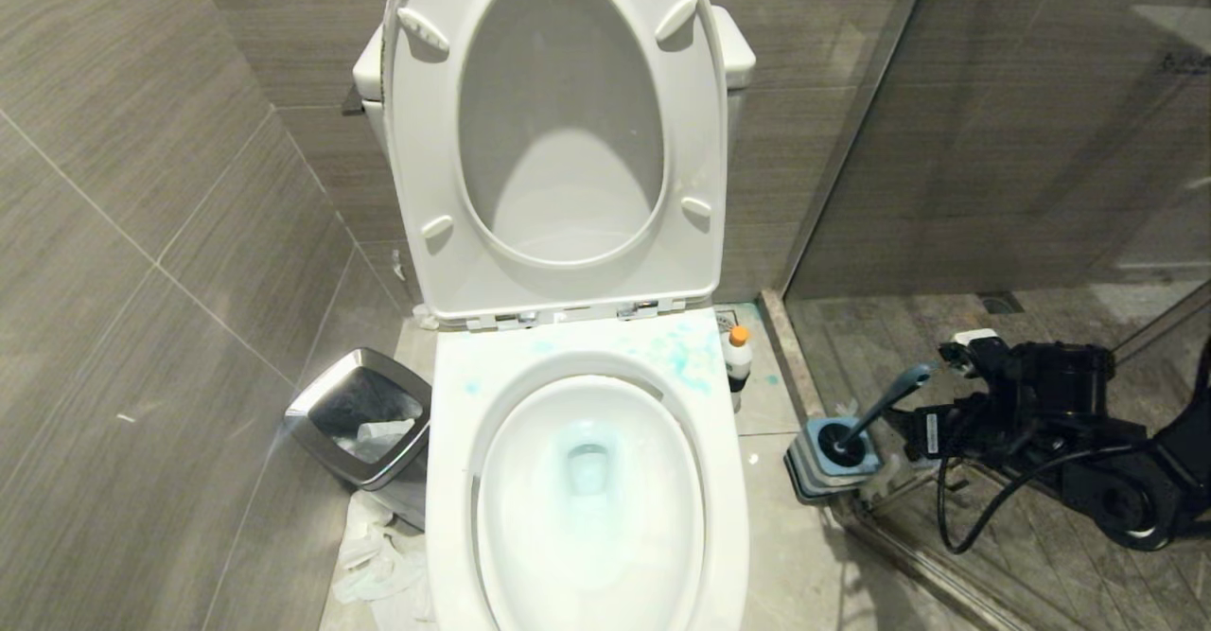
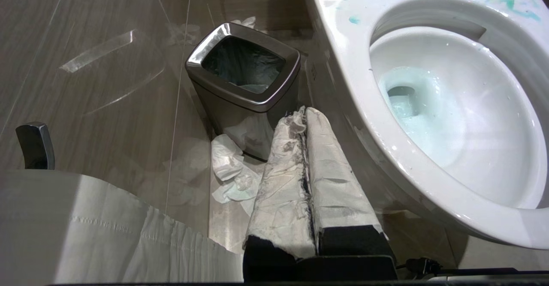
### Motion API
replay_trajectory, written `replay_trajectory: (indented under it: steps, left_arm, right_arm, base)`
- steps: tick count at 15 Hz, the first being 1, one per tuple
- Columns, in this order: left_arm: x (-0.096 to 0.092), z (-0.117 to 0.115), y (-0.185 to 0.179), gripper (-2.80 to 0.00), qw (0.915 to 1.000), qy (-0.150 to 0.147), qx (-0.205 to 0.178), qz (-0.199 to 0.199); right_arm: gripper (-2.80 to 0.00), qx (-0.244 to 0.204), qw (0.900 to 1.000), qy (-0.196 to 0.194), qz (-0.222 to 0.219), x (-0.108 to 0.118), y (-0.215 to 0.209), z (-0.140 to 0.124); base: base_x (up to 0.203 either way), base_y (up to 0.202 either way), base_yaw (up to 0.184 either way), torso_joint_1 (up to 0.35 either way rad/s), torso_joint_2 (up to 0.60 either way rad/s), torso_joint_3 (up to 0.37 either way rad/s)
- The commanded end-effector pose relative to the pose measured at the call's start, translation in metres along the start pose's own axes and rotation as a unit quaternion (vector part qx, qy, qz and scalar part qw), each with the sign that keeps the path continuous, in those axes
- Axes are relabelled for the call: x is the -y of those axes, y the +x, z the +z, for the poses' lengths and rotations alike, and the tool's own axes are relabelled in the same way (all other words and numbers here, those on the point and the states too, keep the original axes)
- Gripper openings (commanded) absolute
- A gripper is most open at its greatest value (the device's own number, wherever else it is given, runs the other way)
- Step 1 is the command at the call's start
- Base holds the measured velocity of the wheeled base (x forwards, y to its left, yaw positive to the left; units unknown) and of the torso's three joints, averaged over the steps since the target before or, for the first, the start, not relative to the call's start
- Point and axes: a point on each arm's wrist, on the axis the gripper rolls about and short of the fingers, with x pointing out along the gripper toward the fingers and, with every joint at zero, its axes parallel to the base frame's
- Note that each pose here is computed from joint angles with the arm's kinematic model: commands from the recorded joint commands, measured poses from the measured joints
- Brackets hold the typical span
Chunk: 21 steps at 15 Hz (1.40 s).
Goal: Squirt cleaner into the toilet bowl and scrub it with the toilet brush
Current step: Put the toilet brush back, then flush the toilet
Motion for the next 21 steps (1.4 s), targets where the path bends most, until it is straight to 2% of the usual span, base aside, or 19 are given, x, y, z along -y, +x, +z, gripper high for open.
replay_trajectory:
  steps: [1, 2, 3, 7, 9, 13, 15, 18, 20, 21]
  left_arm:
    - [0.0, 0.0, 0.0, -2.8, 1.0, 0.0, -0.001, 0.0]
    - [0.0, 0.0, 0.0, -2.8, 1.0, 0.0, -0.001, 0.0]
    - [0.0, 0.0, 0.0, -2.8, 1.0, 0.0, -0.001, 0.0]
    - [0.0, 0.0, 0.0, -2.8, 1.0, 0.0, -0.001, 0.0]
    - [0.0, 0.0, 0.0, -2.8, 1.0, 0.0, -0.001, 0.0]
    - [0.0, 0.0, 0.0, -2.8, 1.0, 0.0, -0.001, 0.0]
    - [0.0, 0.0, 0.0, -2.8, 1.0, 0.0, -0.001, 0.0]
    - [0.0, 0.0, 0.0, -2.8, 1.0, 0.0, -0.001, 0.0]
    - [0.0, 0.0, 0.0, -2.8, 1.0, 0.0, -0.001, 0.0]
    - [0.0, 0.0, 0.0, -2.8, 1.0, 0.0, -0.001, 0.0]
  right_arm:
    - [0.0, 0.073, 0.997, 0.001, -0.004, 0.004, -0.046, 0.031]
    - [0.0, 0.097, 0.995, 0.002, -0.004, 0.004, -0.06, 0.04]
    - [-2.8, 0.125, 0.992, 0.002, -0.003, 0.005, -0.075, 0.049]
    - [-2.8, 0.222, 0.975, -0.002, 0.007, 0.006, -0.132, 0.076]
    - [-2.8, 0.265, 0.964, -0.011, 0.028, 0.005, -0.158, 0.083]
    - [-2.8, 0.371, 0.927, -0.024, 0.043, 0.002, -0.223, 0.094]
    - [-2.8, 0.408, 0.911, -0.041, 0.039, 0.002, -0.26, 0.085]
    - [-2.8, 0.444, 0.892, -0.079, 0.017, 0.004, -0.308, 0.057]
    - [-2.8, 0.452, 0.887, -0.098, 0.003, 0.005, -0.334, 0.042]
    - [-2.8, 0.446, 0.889, -0.103, -0.002, 0.006, -0.345, 0.04]
  base:
    - [0.0, 0.0, 0.0, 0.0, 0.0, 0.0]
    - [0.0, 0.0, 0.0, 0.0, 0.0, 0.0]
    - [0.0, 0.0, 0.0, 0.0, 0.0, 0.0]
    - [0.0, 0.0, 0.0, 0.0, 0.0, 0.0]
    - [0.0, 0.0, 0.0, 0.0, 0.0, 0.0]
    - [0.0, 0.0, 0.0, 0.0, 0.0, 0.0]
    - [0.0, 0.0, 0.0, 0.0, 0.0, 0.0]
    - [0.0, 0.0, 0.0, 0.0, 0.0, 0.0]
    - [0.0, 0.0, 0.0, 0.0, 0.0, 0.0]
    - [0.0, 0.0, 0.0, 0.0, 0.0, 0.0]
